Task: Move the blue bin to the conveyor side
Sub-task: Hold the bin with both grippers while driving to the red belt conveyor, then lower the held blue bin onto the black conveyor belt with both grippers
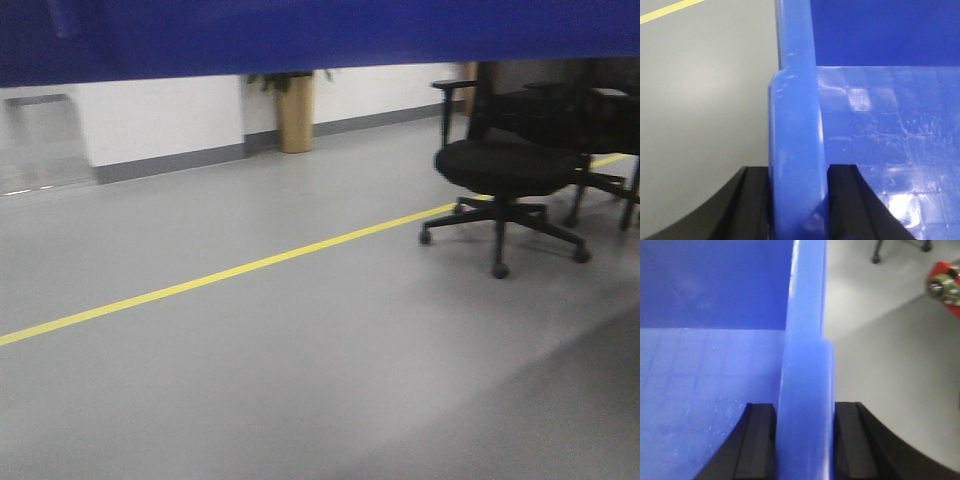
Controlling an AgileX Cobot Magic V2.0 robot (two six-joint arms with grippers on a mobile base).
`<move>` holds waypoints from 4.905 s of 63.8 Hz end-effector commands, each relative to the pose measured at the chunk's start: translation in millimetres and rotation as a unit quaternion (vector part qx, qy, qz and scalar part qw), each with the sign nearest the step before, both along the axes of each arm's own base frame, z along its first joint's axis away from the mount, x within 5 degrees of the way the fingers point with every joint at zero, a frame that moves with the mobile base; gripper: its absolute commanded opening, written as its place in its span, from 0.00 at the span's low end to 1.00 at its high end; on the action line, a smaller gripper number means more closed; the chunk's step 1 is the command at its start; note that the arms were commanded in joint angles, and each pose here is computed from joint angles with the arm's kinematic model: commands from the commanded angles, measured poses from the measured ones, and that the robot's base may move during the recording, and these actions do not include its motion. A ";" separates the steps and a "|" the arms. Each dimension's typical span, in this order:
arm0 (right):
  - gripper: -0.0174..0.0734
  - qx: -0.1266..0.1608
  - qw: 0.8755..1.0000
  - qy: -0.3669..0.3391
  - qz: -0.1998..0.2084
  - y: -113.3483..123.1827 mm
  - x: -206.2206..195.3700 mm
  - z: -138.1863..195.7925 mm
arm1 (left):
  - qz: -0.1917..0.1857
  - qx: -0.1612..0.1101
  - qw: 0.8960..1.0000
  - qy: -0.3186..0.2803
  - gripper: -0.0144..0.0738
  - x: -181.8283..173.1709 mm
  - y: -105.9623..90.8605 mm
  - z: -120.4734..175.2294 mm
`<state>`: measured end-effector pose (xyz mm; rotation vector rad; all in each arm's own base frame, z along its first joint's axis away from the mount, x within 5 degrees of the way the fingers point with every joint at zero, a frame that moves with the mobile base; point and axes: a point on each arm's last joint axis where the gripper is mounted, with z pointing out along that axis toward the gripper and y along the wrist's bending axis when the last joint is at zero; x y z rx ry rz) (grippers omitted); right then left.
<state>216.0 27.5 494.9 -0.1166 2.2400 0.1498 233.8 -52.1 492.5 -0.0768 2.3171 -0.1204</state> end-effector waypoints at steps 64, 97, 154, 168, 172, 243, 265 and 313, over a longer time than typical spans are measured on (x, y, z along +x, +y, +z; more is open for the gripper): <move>0.09 -0.001 0.998 -0.069 -0.006 -2.4 -4.1 16.2 | -0.003 -0.001 0.998 -0.055 0.14 -4.5 1.1 13.7; 0.09 -0.001 0.998 -0.069 -0.006 -2.4 -4.1 16.2 | -0.003 -0.001 0.998 -0.055 0.14 -4.5 1.2 13.7; 0.09 -0.001 0.998 -0.069 -0.006 -2.4 -4.1 16.2 | -0.003 -0.001 0.998 -0.055 0.14 -4.5 1.2 13.7; 0.09 -0.001 0.998 -0.069 -0.006 -2.4 -4.1 16.2 | -0.003 -0.001 0.999 -0.054 0.14 -3.9 1.0 13.3; 0.09 -0.001 0.998 -0.069 -0.006 -2.4 -4.1 16.2 | -0.003 -0.001 0.999 -0.054 0.14 -3.9 1.0 13.3; 0.09 -0.001 0.998 -0.069 -0.006 -2.4 -4.1 16.2 | -0.003 -0.001 0.999 -0.054 0.14 -3.9 1.0 13.3; 0.09 -0.001 0.998 -0.069 -0.006 -2.4 -4.1 16.2 | -0.003 -0.001 0.999 -0.054 0.14 -3.9 1.0 13.3; 0.09 -0.001 0.998 -0.057 -0.009 1.2 38.4 -8.2 | 0.003 0.034 0.999 -0.037 0.14 26.7 -3.3 -12.8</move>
